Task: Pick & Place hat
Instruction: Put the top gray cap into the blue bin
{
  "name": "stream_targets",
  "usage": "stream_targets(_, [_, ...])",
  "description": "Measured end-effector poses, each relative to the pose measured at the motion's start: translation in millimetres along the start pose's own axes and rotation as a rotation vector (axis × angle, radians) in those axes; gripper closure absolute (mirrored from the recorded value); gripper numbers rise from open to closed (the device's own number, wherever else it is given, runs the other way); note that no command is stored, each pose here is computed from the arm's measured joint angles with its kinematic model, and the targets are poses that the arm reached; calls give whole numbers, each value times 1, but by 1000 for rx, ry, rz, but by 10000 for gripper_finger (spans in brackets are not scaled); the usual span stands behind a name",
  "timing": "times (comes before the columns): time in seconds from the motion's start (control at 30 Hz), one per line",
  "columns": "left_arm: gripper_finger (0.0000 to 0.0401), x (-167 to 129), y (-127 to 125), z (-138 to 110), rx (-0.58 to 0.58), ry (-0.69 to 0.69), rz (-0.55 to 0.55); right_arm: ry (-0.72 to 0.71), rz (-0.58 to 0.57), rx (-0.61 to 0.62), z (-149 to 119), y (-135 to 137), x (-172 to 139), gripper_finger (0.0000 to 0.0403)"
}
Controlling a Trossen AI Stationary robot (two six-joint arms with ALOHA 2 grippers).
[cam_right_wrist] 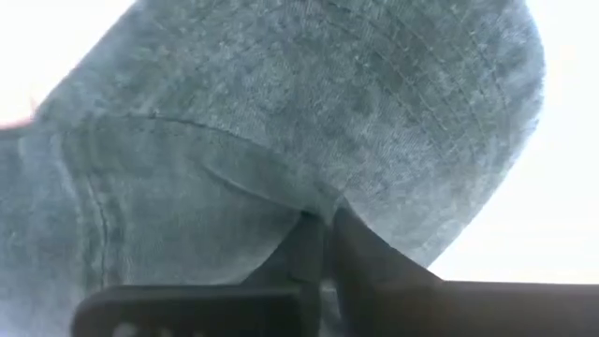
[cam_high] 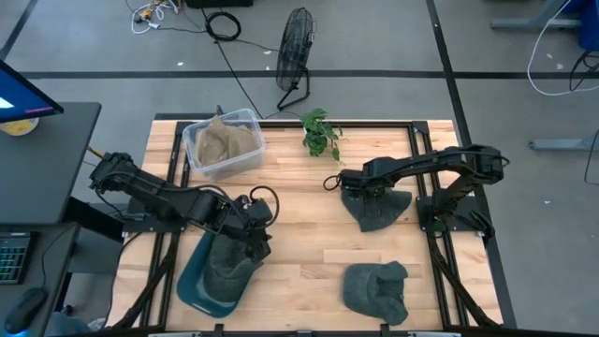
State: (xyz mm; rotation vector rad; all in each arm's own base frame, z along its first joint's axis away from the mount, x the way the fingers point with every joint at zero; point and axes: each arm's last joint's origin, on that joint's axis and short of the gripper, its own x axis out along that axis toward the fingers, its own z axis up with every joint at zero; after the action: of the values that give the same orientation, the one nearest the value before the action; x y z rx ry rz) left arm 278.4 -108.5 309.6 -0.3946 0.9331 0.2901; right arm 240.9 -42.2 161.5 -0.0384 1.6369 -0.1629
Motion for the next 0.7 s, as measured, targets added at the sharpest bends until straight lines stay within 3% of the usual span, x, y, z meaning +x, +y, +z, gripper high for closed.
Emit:
stream_targets(0.27, [208, 0, 0, 0, 46, 0, -1, -47, 1, 12, -12, -2, -24, 397])
stream_targets(0.47, [208, 0, 0, 1, 29, 0, 0, -158, 49, 43, -12, -6, -68, 401])
stream_targets(0.6, [208, 1, 3, 3, -69, -3, 5, -326, 131, 22, -5, -4, -105, 401])
stream_targets(0.7, [208, 3, 6, 7, -191, -14, 10, -468, 136, -123, 2, 6, -127, 402])
